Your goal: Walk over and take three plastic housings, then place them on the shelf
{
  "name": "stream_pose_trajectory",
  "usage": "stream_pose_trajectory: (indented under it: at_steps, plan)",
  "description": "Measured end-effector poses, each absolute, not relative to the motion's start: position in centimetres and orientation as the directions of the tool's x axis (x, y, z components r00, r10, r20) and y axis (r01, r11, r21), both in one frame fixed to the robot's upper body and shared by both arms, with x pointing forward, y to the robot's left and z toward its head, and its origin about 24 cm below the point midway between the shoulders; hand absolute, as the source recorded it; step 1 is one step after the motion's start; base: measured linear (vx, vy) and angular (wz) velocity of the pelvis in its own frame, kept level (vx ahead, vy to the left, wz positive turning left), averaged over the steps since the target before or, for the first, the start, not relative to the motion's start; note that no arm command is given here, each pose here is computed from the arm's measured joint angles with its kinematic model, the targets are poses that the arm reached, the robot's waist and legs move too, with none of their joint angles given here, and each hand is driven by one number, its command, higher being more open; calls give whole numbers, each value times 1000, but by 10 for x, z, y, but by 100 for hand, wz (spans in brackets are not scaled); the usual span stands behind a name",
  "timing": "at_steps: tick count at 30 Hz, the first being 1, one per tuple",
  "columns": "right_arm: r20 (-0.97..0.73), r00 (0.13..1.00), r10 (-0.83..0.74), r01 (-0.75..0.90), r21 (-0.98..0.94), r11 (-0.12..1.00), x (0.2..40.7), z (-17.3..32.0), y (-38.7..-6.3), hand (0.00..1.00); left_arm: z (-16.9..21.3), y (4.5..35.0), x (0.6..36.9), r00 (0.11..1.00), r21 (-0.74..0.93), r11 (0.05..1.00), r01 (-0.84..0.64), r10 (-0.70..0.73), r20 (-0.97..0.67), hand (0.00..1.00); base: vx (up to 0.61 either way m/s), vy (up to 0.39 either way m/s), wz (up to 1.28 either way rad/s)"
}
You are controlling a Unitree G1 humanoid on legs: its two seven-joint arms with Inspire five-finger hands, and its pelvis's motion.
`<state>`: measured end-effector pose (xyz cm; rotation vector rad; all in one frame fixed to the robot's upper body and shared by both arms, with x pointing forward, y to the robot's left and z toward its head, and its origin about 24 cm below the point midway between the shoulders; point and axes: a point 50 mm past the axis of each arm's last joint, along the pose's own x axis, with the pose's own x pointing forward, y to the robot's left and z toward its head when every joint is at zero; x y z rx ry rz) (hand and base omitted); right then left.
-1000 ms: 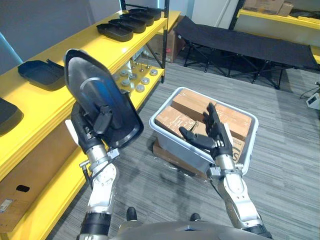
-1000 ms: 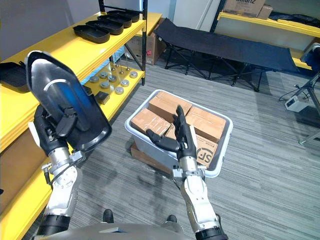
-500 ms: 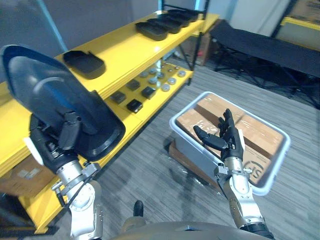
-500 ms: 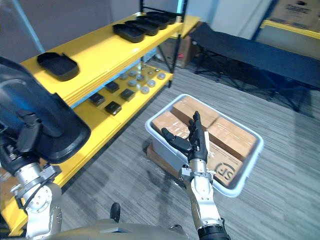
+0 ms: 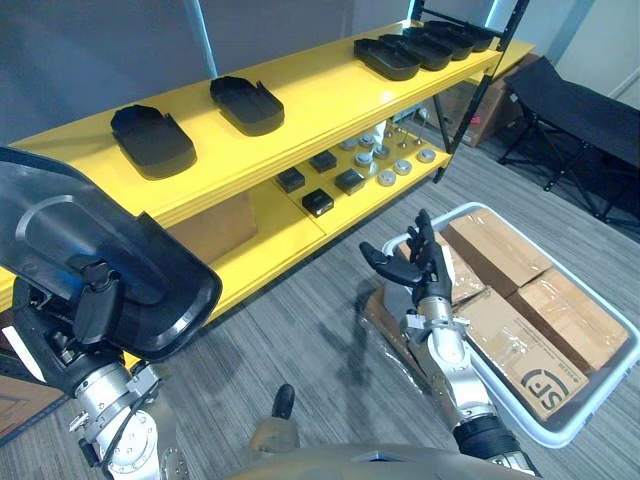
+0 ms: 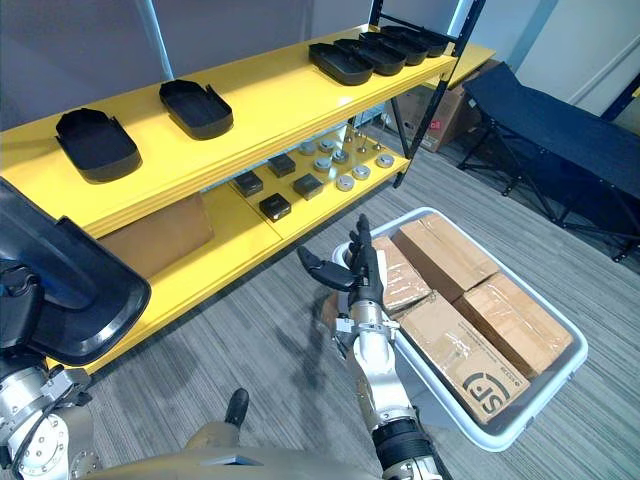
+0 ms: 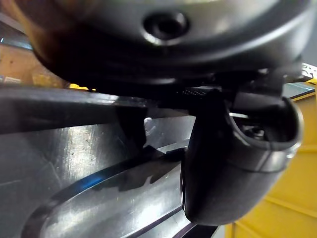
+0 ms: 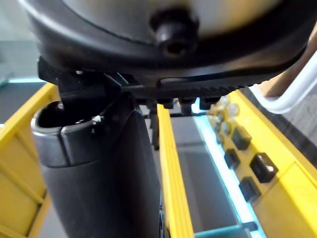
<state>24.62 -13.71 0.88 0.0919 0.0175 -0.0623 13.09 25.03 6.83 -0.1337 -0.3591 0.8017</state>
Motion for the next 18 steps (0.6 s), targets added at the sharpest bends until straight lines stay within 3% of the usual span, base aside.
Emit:
stream_pose_trajectory:
  at_steps: [4, 9, 12, 18]
  plan:
    - [-16, 998, -56, 57, 67, 996, 247, 9, -141, 100, 70, 234, 144, 724, -262, 777, -572, 629, 283, 0, -41, 3, 88]
    - [27, 1000, 16, -16, 31, 999, 247, 13, -133, 100, 72, 232, 148, 757, -276, 810, -518, 584, 292, 0, 0, 6, 50]
    - [40, 999, 12, -13, 21, 1000, 246, 14, -139, 100, 86, 221, 167, 814, -243, 897, -370, 439, 381, 0, -15, -62, 99]
    - [75, 995, 68, -69, 5, 998, 252, 22, -139, 100, 111, 203, 191, 809, -199, 958, -205, 280, 517, 0, -30, -74, 41]
